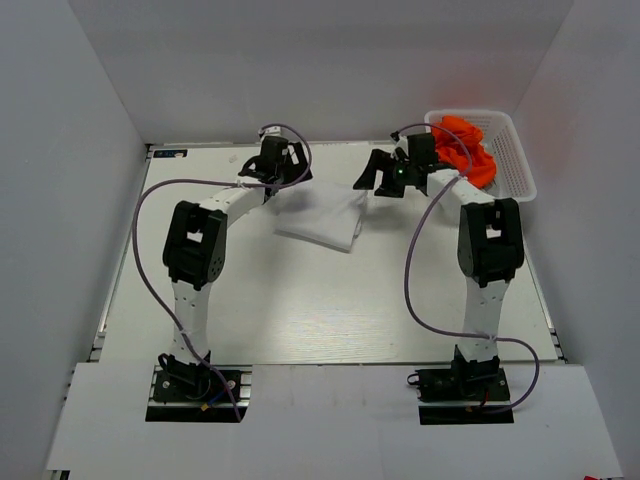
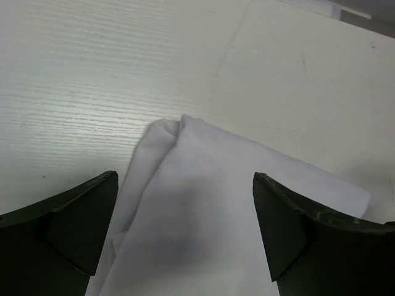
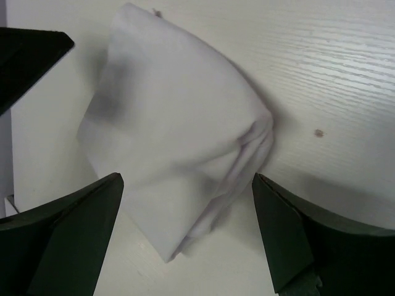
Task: Fold and stack the t-shirts
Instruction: Fold the long partially folded tshirt into a neat square, then smooth out wrinkles on the folded tshirt, then put the neatly folded tshirt into the corner of the board with the left arm
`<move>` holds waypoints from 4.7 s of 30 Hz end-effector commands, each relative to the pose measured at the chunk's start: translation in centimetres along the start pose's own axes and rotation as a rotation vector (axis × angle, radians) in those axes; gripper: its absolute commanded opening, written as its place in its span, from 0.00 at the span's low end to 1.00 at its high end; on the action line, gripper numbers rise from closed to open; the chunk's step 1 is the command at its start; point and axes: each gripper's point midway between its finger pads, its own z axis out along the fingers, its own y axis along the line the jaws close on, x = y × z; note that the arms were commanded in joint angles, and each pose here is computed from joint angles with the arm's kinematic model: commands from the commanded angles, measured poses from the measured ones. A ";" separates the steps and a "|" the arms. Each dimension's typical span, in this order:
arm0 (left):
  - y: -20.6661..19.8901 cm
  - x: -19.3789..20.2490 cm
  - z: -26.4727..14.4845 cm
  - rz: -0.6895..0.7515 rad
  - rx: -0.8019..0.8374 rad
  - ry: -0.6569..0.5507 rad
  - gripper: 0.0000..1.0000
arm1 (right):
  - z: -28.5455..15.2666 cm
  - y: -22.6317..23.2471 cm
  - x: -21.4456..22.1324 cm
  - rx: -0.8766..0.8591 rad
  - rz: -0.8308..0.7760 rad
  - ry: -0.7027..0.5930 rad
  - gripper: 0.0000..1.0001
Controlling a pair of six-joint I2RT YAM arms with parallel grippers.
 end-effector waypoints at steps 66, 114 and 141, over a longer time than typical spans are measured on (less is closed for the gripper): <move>1.7 11.4 -10.3 -0.027 0.102 0.317 1.00 | -1.8 5.3 14.5 -0.123 -0.025 0.081 0.91; 18.9 -4.2 -3.6 0.376 -0.515 0.133 0.00 | -6.9 2.0 9.6 0.148 -0.294 -0.057 0.91; 37.8 -17.9 -3.8 0.328 -0.767 -0.049 0.81 | -4.4 3.7 3.0 0.001 -0.316 -0.214 0.91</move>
